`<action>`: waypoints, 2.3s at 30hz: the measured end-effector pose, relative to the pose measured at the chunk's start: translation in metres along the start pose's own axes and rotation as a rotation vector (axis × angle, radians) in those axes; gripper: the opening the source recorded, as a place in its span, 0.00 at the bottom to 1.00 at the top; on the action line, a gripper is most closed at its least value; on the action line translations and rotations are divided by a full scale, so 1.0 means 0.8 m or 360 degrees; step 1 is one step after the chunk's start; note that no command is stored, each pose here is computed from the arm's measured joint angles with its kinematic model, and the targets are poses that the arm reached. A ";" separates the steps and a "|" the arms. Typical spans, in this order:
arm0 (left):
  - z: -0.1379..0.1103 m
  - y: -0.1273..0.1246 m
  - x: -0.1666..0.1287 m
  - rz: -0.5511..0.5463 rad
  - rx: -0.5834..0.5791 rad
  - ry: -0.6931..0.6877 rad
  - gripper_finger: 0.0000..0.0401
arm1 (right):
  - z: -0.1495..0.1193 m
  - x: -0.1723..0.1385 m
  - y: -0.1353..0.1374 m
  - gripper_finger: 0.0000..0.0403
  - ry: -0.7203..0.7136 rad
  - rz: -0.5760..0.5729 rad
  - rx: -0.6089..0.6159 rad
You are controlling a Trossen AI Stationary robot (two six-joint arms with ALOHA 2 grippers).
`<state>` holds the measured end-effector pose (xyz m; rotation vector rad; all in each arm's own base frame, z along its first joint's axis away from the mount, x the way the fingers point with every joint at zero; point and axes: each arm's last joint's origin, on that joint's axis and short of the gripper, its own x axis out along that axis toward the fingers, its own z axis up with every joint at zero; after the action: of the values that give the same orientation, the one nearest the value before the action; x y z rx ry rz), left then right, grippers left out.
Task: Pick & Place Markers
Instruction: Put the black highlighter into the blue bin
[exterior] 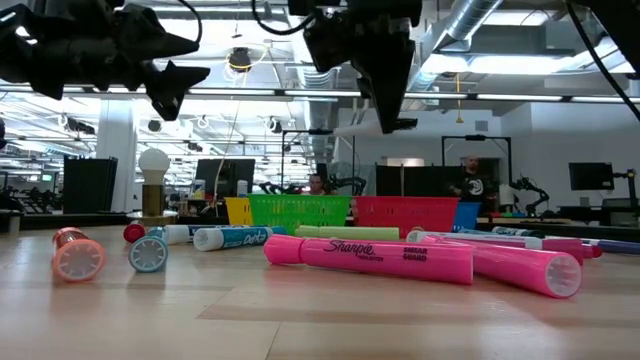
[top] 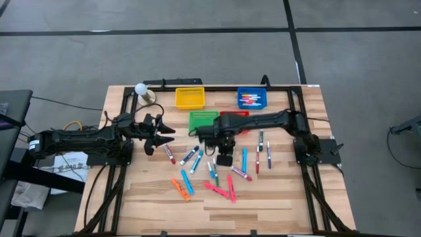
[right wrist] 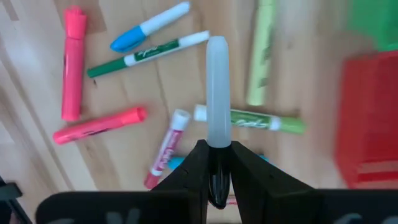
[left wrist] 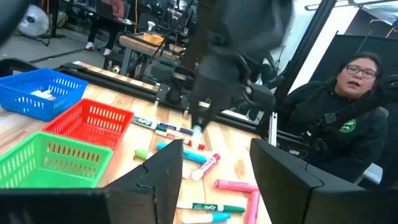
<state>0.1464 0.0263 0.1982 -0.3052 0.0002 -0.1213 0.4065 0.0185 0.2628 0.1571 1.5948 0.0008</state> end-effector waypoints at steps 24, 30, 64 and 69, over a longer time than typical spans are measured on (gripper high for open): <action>0.008 -0.002 0.000 -0.0029 0.0038 -0.0095 0.46 | -0.130 -0.143 -0.255 0.11 -0.0236 -0.0391 0.0249; 0.008 -0.003 0.000 -0.0030 0.0039 -0.0097 0.46 | -0.153 -0.144 -0.299 0.11 -0.0191 -0.0452 0.0293; 0.009 -0.003 0.000 -0.0033 0.0042 -0.0108 0.46 | -0.160 0.013 -0.361 0.11 -0.0095 -0.0444 0.0074; 0.009 -0.003 0.000 -0.0034 0.0043 -0.0111 0.46 | -0.163 0.040 -0.360 0.11 -0.0084 -0.0438 0.0042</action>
<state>0.1460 0.0263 0.2057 -0.2821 -0.0737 -0.1318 0.2474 -0.2506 0.2068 -0.0428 1.5531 -0.2361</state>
